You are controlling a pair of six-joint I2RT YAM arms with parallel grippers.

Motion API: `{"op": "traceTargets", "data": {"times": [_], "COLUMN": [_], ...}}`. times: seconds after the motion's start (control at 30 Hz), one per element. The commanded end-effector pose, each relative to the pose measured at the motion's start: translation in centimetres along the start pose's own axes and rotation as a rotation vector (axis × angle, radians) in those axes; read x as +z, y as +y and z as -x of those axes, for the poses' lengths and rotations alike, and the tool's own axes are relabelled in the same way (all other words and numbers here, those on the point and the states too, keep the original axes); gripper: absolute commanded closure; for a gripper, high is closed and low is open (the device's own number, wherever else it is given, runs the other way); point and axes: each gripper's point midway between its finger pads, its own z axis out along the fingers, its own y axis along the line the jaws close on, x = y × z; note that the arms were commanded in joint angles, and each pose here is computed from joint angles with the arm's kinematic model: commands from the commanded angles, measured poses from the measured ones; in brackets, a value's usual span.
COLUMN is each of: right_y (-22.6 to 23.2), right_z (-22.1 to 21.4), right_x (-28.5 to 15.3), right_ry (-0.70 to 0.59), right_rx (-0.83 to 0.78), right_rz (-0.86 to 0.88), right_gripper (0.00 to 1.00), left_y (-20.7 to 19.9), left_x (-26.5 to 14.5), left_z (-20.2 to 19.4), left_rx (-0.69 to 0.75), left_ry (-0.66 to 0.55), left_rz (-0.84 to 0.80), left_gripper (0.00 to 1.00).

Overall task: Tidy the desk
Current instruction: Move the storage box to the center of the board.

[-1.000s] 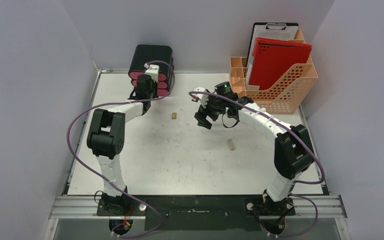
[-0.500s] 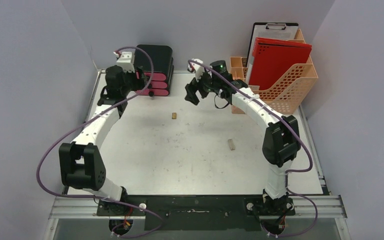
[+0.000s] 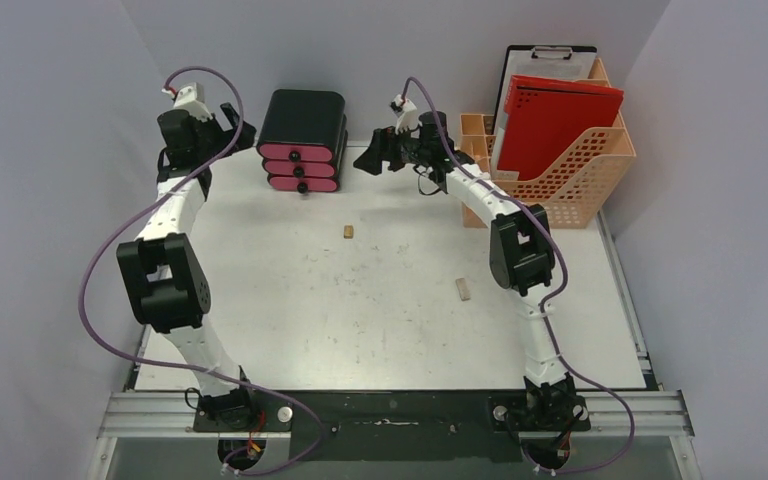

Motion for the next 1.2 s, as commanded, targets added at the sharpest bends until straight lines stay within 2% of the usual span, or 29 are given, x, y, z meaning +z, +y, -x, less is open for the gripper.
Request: {"op": "traceTargets", "data": {"times": [0.0,0.2,0.43,0.63,0.87,1.0,1.17], "right_y": [2.5,4.0,3.7,3.4,2.2,1.4,1.3], "right_z": [5.8,6.1,5.6,5.0,4.2,3.8,4.2], "right_x": [0.1,0.9,1.8,2.7,3.7,3.9,3.8], "right_ry": [-0.181,-0.240,-0.257,-0.260,-0.255,-0.255,-0.284], "right_rx": [0.072,0.141,0.098,0.085,0.105,0.129,0.150], "right_rz": [0.152,0.282,0.318,0.323,0.290,0.275,0.291], "right_gripper": [0.10,0.10,0.10,0.10,0.10,0.10,0.10], "left_y": [-1.1,-0.9,-2.3,-3.6,-6.0,-7.5,-8.5], "left_x": [2.7,6.2,8.6,9.2,8.2,7.3,6.7], "left_z": [1.5,0.0,-1.5,-2.5,-5.7,-6.8,-7.8], "left_rx": [-0.119,-0.212,-0.262,-0.273,-0.280,-0.284,-0.285], "left_ry": [-0.026,0.009,0.049,0.079,0.152,0.178,0.199], "left_rz": [-0.178,-0.276,-0.374,-0.431,-0.463,-0.480,-0.488], "left_gripper": [0.04,0.04,0.04,0.04,0.01,0.15,0.21]}}
